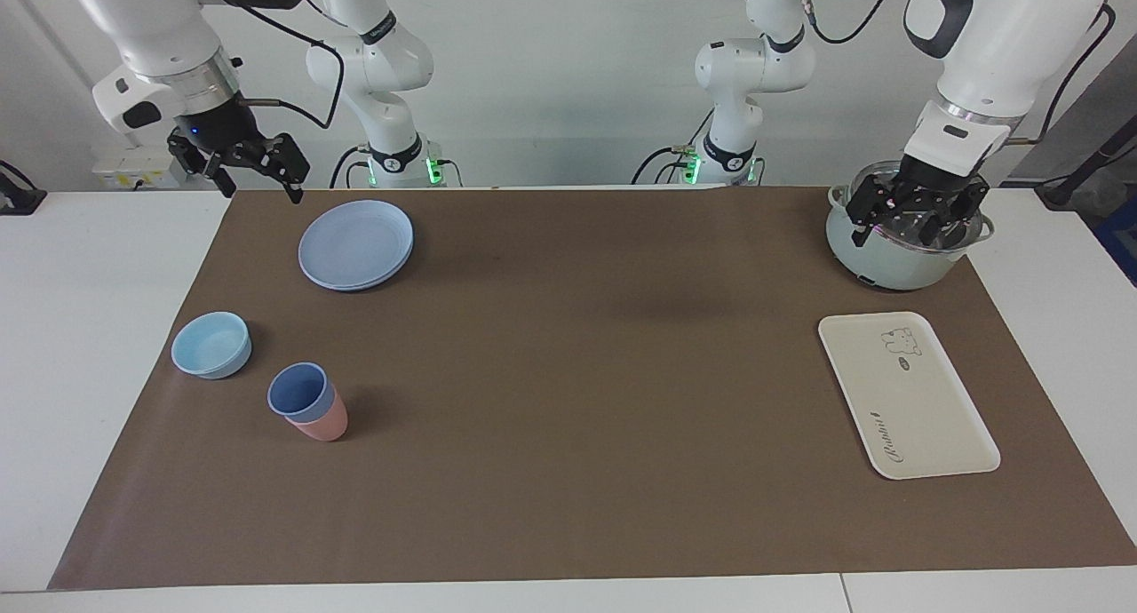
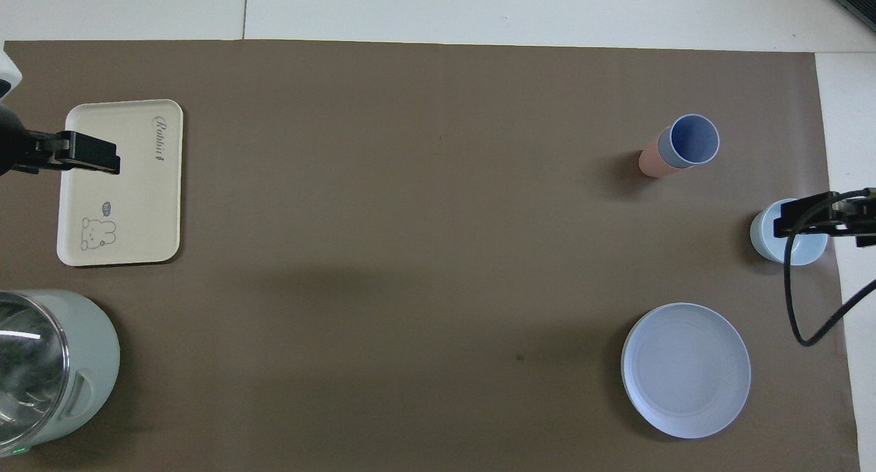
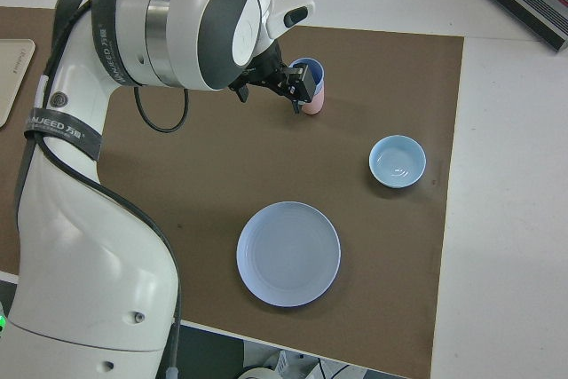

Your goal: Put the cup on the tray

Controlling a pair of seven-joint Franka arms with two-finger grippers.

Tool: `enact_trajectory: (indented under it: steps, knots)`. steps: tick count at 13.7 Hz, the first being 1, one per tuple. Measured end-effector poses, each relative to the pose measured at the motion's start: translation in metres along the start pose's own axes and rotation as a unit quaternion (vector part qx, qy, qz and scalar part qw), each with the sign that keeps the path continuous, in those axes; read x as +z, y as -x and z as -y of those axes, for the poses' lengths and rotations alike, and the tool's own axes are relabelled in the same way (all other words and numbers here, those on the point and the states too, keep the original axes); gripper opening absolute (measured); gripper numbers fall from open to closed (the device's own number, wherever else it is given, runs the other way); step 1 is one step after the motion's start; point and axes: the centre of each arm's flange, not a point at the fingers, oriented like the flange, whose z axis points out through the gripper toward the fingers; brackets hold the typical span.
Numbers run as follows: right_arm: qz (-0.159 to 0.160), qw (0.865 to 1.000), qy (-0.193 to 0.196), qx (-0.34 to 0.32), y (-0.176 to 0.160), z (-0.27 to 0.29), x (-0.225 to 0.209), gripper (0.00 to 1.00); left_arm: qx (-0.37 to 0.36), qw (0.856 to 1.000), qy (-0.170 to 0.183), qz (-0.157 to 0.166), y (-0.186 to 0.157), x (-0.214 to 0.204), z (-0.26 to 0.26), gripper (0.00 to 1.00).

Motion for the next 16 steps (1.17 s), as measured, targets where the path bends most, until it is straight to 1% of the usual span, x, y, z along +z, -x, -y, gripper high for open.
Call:
enact_trajectory:
  steps: [2,3,5,7,8,10,13,14,15,16]
  knots:
    - [-0.028,0.997,0.000,-0.067,-0.009,-0.015,0.008,1.00,0.000,1.000,0.000,0.001,0.000,0.000,0.000,1.00]
    - [-0.045,0.994,-0.006,-0.102,-0.014,-0.027,0.016,1.00,0.000,1.000,0.000,0.001,0.000,0.001,0.000,1.00]
    - [-0.085,0.981,-0.029,-0.171,-0.023,-0.051,0.041,1.00,-0.001,1.000,0.000,0.002,0.000,0.001,0.002,1.00]
    - [-0.135,0.960,-0.054,-0.241,-0.035,-0.070,0.079,1.00,-0.003,1.000,0.000,0.003,0.001,0.001,0.003,1.00]
    - [-0.159,0.948,-0.073,-0.267,-0.042,-0.075,0.098,1.00,-0.003,1.000,0.000,0.003,0.001,0.001,0.004,1.00]
    - [-0.196,0.922,-0.115,-0.313,-0.054,-0.086,0.135,1.00,-0.003,1.000,0.000,0.003,0.001,0.001,0.004,1.00]
    - [-0.257,0.870,-0.164,-0.387,-0.065,-0.122,0.195,1.00,-0.002,1.000,0.000,0.004,0.001,0.002,0.002,1.00]
    - [-0.279,0.855,-0.178,-0.400,-0.068,-0.131,0.218,1.00,-0.002,1.000,0.000,0.004,0.001,0.002,0.001,1.00]
    - [-0.296,0.844,-0.191,-0.403,-0.070,-0.136,0.239,1.00,-0.001,1.000,0.000,0.003,0.001,0.002,0.000,1.00]
    - [-0.309,0.839,-0.205,-0.399,-0.073,-0.138,0.256,1.00,-0.001,1.000,0.000,0.003,0.001,0.002,0.000,1.00]
